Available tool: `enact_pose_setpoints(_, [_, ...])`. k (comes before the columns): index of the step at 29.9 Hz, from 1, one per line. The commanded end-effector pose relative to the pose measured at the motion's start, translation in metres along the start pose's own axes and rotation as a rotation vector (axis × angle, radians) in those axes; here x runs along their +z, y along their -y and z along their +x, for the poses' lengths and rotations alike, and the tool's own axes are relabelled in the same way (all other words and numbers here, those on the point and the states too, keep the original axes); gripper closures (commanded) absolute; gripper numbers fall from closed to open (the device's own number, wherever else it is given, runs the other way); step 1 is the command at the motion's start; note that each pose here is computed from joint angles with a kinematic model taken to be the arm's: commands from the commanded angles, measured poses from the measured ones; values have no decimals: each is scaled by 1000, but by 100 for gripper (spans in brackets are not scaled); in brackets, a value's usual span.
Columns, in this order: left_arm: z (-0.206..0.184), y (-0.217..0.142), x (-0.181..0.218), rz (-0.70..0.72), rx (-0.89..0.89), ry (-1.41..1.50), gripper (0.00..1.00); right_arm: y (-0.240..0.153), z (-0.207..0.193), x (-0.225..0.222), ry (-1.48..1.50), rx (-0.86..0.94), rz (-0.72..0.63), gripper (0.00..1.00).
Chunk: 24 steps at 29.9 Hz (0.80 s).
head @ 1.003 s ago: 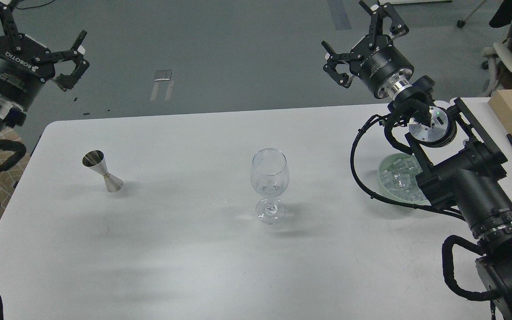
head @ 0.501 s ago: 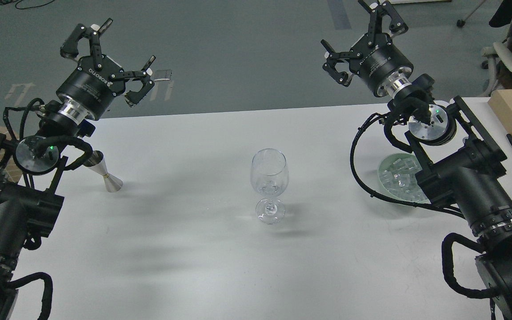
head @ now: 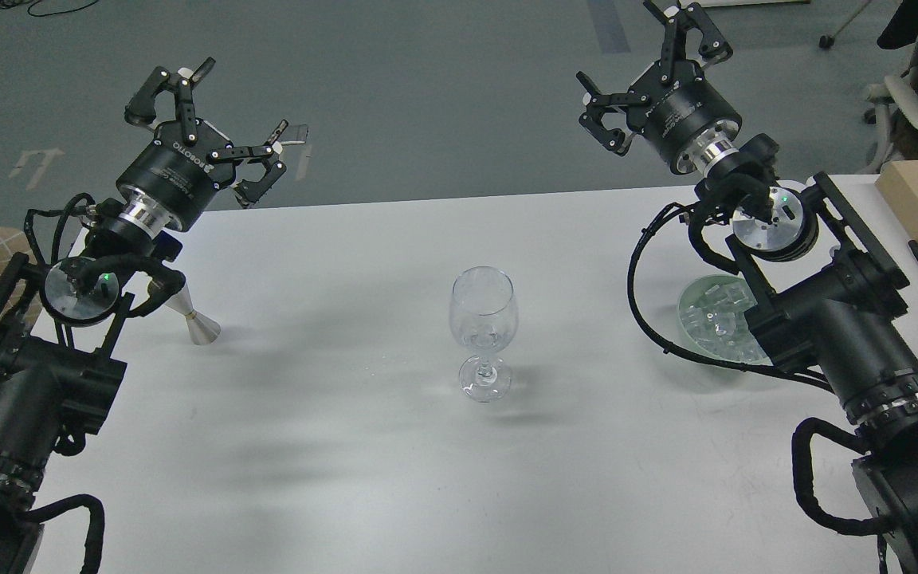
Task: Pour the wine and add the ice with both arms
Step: 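Raise the open left gripper away from the jigger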
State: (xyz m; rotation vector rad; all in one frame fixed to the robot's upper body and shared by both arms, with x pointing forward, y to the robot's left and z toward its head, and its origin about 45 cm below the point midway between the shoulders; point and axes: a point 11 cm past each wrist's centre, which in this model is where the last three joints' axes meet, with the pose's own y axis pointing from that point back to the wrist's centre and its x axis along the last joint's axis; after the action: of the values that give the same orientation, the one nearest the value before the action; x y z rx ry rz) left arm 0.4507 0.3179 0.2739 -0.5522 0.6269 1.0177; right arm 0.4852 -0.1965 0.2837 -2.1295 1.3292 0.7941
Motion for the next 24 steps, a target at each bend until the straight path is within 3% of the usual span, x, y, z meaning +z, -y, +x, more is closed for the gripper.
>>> enact_pose_setpoints(1, [0,0,0,0,-1,0,2,0,0,0,0,0,0,0])
enact_pose_setpoints(22, [-4,1,0,4,-12,3,2,0,-1,2,-1,-5,-7,0])
enact_pose_setpoints(24, [-4,1,0,2,-13,3,2,1,-4,12,-22,-10,-59,0])
